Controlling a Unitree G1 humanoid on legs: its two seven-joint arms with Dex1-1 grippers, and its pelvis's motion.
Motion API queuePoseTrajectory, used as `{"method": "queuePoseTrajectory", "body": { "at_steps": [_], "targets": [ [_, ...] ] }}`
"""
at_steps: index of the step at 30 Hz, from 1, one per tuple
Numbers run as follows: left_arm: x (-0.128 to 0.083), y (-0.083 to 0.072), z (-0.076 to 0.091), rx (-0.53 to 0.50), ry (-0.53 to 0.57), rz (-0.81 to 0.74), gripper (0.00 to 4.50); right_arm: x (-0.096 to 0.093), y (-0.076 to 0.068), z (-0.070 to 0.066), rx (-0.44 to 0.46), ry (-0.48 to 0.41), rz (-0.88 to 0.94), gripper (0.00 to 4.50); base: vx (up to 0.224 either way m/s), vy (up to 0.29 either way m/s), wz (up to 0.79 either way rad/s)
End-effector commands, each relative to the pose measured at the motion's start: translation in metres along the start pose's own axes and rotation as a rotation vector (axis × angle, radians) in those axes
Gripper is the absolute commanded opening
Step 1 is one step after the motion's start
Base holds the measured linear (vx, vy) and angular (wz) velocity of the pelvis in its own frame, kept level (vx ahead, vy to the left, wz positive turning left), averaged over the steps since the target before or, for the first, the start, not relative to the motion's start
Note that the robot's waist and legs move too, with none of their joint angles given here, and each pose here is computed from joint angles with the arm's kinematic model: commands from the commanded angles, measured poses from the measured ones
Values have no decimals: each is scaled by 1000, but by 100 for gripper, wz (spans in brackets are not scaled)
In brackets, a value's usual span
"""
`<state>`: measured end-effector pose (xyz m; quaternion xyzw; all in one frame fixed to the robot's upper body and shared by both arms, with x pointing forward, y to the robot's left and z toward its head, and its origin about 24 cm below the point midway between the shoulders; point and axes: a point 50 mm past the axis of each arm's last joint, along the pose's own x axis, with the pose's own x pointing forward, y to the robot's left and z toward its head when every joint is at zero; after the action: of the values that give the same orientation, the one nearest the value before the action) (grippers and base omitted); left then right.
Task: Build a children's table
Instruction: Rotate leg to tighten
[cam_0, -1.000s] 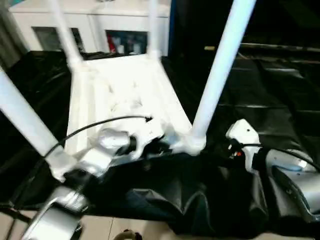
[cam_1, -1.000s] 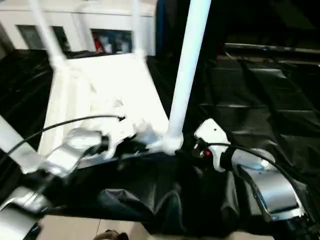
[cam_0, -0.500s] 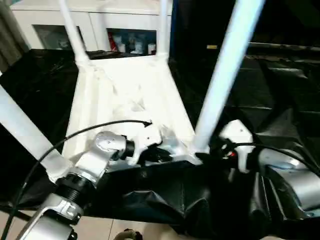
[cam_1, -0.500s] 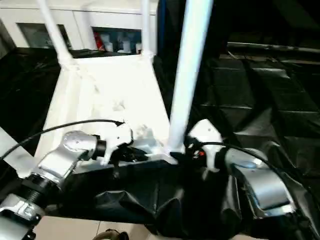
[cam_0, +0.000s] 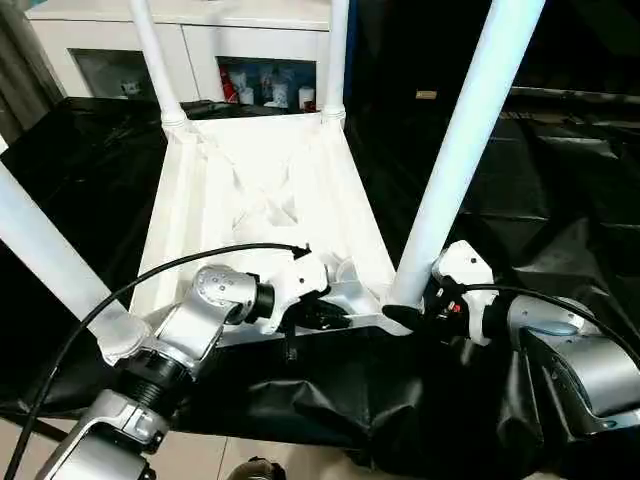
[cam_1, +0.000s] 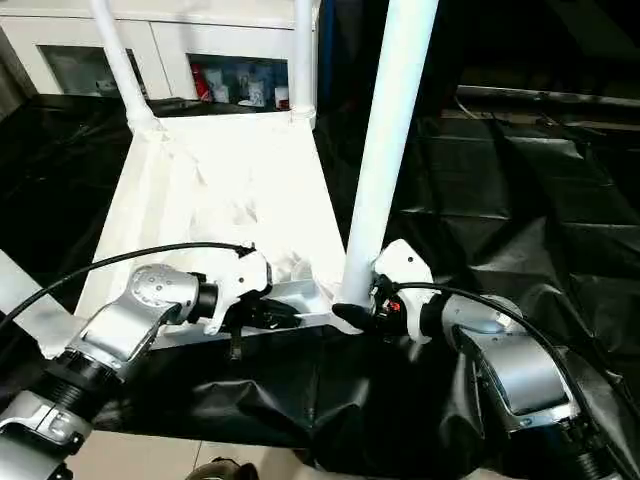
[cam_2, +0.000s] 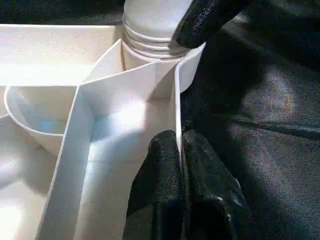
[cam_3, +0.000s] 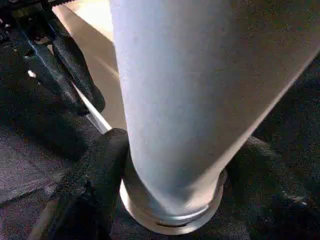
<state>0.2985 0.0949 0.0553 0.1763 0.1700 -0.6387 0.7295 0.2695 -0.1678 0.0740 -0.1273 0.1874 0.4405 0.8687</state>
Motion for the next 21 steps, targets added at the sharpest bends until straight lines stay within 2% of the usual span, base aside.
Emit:
{"method": "queuePoseTrajectory", "body": {
  "at_steps": [1,8,16,21],
  "targets": [
    [5,-3,14,50,-33,-38,0,2,3,-1,5,8,26,273,0,0,0],
    [5,-3,13,41,-33,-26,0,4,5,-2,19,-1,28,248,0,0,0],
    [7,-2,10,24,-26,-6,0,8,11,-10,41,6,30,215,0,0,0],
    [12,4,7,-2,1,72,0,12,9,-17,94,-7,-42,210,0,0,0]
  ]
}}
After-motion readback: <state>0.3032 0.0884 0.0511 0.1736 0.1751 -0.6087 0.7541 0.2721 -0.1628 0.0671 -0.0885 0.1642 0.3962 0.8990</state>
